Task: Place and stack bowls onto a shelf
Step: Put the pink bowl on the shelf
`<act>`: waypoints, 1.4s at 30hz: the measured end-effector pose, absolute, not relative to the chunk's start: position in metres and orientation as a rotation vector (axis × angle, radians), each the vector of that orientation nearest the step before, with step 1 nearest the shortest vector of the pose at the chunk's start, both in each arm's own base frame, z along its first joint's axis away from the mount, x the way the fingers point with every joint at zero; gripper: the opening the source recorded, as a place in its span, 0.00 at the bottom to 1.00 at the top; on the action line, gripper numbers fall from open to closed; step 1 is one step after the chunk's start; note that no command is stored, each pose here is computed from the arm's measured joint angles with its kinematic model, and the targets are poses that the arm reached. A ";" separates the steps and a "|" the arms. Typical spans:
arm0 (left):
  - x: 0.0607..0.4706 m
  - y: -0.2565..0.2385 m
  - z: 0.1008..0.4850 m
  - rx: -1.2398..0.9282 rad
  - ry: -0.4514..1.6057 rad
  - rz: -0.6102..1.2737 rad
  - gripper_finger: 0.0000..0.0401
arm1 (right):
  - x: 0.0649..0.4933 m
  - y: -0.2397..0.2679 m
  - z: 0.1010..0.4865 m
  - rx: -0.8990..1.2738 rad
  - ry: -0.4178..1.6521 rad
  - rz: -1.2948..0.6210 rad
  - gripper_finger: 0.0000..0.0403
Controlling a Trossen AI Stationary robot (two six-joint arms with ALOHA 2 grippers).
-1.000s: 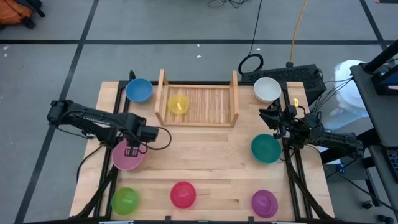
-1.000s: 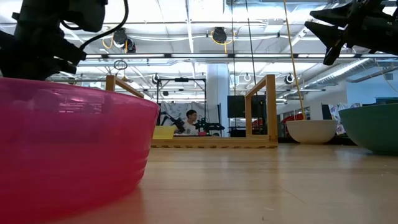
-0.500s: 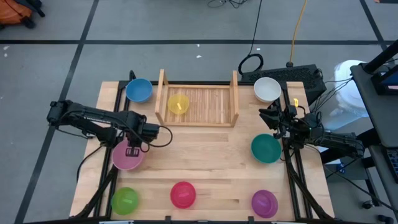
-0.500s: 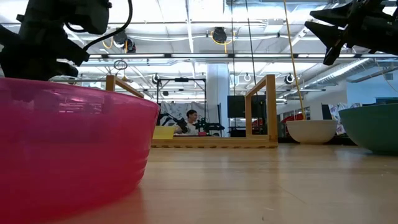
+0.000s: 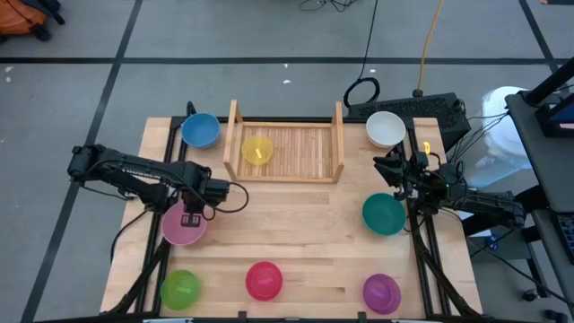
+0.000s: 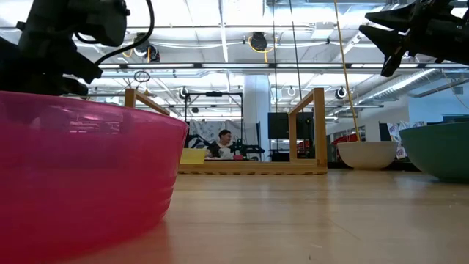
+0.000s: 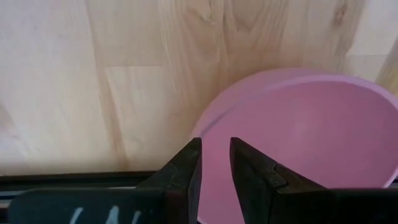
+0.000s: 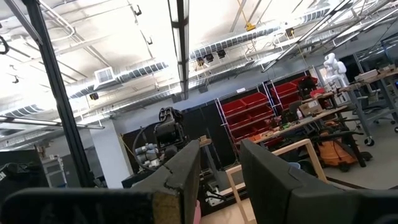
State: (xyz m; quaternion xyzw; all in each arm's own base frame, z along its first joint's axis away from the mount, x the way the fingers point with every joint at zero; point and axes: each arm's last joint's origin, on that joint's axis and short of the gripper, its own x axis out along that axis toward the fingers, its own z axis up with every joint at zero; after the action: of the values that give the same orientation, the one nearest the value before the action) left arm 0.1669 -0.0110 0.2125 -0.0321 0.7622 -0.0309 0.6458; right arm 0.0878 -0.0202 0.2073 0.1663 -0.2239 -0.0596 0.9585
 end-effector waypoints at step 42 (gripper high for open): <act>0.166 -0.010 0.210 -0.063 1.738 -0.034 0.22 | 0.088 -0.020 0.207 0.312 -0.452 -0.125 0.27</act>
State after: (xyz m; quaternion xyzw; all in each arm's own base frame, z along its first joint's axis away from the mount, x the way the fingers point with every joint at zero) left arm 0.1660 -0.0102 0.2096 -0.0279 0.7637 -0.0149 0.6448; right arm 0.0878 -0.0202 0.2074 0.1537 -0.2230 -0.0617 0.9606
